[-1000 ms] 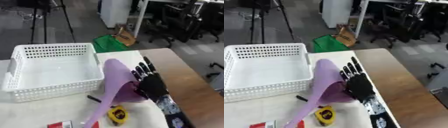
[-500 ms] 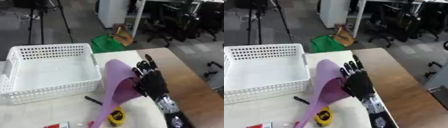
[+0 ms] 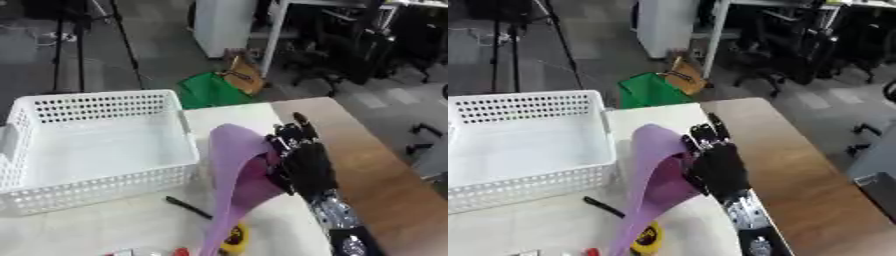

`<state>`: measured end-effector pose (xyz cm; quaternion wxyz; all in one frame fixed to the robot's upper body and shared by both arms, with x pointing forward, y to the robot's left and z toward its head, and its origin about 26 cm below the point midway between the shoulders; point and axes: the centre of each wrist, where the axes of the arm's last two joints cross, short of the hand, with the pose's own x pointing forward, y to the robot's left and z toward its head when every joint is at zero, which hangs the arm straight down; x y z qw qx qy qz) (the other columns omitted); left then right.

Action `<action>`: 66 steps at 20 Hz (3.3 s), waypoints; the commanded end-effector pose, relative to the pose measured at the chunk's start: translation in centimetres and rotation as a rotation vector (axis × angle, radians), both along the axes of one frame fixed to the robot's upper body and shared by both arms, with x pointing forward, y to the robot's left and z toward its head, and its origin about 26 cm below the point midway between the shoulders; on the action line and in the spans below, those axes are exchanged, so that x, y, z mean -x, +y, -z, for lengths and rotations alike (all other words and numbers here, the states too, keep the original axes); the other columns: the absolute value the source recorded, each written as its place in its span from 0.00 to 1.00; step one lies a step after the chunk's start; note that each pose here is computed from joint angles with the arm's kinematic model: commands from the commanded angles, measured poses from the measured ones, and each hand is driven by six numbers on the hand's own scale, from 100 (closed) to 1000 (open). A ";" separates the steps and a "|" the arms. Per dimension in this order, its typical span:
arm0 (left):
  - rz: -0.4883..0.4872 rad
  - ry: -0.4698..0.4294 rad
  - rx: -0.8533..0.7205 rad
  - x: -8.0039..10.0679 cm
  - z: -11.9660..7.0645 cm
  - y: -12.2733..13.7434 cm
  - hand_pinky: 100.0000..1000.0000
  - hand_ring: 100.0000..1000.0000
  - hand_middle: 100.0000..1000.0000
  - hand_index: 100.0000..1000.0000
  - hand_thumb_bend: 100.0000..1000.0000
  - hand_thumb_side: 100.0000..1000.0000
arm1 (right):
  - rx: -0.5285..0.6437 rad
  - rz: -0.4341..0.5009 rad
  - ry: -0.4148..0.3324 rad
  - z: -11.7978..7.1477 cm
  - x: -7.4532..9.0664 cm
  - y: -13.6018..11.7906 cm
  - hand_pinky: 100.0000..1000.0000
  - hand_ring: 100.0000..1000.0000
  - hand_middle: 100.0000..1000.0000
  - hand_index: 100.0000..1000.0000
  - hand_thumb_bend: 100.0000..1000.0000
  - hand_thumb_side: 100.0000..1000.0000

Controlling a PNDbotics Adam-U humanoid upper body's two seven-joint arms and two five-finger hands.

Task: Pick up objects on the table and place them in the box.

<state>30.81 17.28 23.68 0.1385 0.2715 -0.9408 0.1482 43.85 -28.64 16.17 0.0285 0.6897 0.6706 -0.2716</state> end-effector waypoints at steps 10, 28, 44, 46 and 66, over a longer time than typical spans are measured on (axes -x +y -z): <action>0.024 -0.024 0.004 0.3 -0.9 -0.4 0.68 0.50 0.41 0.69 0.00 0.95 | -0.091 -0.080 -0.152 -4.6 1.1 -0.8 0.68 0.44 0.39 0.52 0.00 0.34; 0.020 -0.021 -0.004 0.3 -0.8 -0.4 0.68 0.50 0.41 0.69 0.00 0.95 | -0.156 -0.183 -0.283 -8.8 2.3 -1.4 0.68 0.44 0.38 0.52 0.00 0.31; 0.017 -0.020 -0.015 0.3 -0.6 -0.4 0.68 0.51 0.42 0.69 0.00 0.95 | -0.176 -0.288 -0.380 -14.2 2.0 -1.5 0.69 0.44 0.38 0.52 0.00 0.31; 0.019 -0.021 -0.017 0.4 -0.5 -0.5 0.68 0.51 0.42 0.69 0.00 0.95 | -0.176 -0.307 -0.380 -14.7 1.9 -1.6 0.69 0.45 0.38 0.52 0.00 0.31; 0.040 -0.028 -0.029 0.4 -0.8 -0.9 0.68 0.51 0.42 0.69 0.00 0.94 | -0.246 -0.442 -0.355 -17.8 -0.2 -3.0 0.71 0.47 0.38 0.53 0.00 0.36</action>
